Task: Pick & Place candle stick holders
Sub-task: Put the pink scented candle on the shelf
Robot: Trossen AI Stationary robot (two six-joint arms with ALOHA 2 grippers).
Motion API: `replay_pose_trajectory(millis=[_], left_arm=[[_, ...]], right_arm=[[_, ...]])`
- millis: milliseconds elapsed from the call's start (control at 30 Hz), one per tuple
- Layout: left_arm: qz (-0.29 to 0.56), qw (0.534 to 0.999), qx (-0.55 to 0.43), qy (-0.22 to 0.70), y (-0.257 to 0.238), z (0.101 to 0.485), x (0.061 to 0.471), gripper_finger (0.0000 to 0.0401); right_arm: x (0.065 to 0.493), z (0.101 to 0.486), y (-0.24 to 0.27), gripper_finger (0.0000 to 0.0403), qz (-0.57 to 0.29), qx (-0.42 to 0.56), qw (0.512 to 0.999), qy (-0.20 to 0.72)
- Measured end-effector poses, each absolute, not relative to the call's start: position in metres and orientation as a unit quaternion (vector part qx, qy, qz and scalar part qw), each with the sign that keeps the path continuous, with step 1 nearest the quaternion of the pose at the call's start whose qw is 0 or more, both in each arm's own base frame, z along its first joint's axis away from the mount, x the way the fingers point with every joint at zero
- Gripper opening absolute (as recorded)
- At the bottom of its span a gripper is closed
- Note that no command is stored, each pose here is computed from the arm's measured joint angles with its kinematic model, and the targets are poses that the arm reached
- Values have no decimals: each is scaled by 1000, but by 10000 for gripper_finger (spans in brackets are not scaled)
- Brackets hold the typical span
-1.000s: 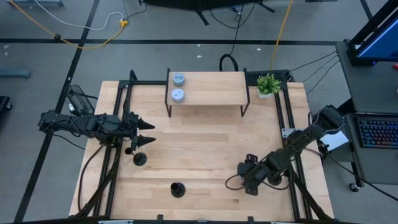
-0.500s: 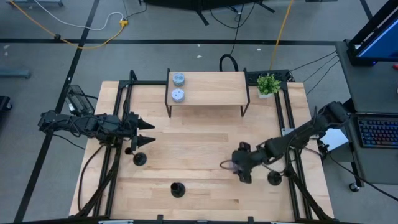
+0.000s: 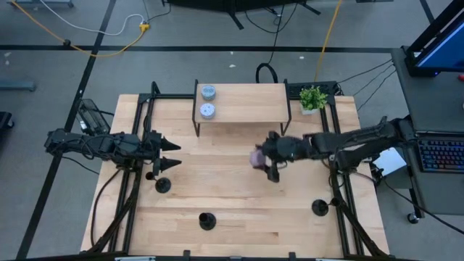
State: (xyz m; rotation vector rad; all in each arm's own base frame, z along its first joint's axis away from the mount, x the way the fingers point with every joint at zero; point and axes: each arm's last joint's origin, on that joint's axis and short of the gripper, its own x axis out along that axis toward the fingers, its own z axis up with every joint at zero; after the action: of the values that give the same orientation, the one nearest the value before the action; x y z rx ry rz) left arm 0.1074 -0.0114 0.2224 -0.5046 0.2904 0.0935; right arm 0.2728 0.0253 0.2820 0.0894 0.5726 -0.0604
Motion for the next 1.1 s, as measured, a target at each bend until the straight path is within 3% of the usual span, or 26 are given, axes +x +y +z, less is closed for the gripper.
replay_pose_trajectory(millis=[400,1100], left_arm=[[43,958,-252,131,-11,225,108,392],[37,960,-257,108,-12,229,109,392]], right_arm=[[299,353,-41,295,-146,-72,967,198],[348,304,-135,295,-184,-126,930,291]])
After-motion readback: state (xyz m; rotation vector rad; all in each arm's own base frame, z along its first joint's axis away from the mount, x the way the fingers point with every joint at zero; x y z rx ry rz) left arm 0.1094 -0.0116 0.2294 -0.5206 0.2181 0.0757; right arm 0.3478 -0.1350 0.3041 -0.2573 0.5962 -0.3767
